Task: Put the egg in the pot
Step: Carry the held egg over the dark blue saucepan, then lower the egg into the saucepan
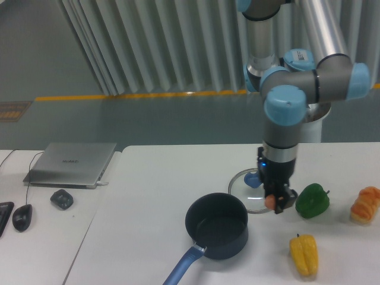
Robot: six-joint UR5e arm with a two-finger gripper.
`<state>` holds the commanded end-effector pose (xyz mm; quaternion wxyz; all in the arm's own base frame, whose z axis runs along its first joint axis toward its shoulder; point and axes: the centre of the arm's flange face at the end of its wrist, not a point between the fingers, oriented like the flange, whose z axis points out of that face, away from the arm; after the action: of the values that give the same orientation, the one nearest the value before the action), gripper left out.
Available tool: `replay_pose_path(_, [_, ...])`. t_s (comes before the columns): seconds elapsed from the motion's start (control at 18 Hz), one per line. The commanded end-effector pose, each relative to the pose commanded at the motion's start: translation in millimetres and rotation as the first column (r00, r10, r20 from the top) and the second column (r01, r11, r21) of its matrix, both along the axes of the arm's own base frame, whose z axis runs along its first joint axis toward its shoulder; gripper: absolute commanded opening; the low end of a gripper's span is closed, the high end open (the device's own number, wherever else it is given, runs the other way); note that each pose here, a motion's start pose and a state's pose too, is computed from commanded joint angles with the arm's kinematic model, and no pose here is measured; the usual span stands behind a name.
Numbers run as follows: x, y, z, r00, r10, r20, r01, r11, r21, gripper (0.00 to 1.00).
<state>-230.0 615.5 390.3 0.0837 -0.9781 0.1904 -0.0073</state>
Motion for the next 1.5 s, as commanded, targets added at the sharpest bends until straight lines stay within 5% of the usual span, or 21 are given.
replay_pose_path(0.33, [47,19,-1,0.991,0.131,0.027,-0.131,0.991,0.002,0.44])
replay_pose_path(0.89, [77,37,-15,0.942,0.331,0.062,-0.331,0.943,-0.001,0.45])
replay_pose_path(1.5, [81,49,-50,0.925,0.372,0.073,-0.369,0.928,-0.055,0.45])
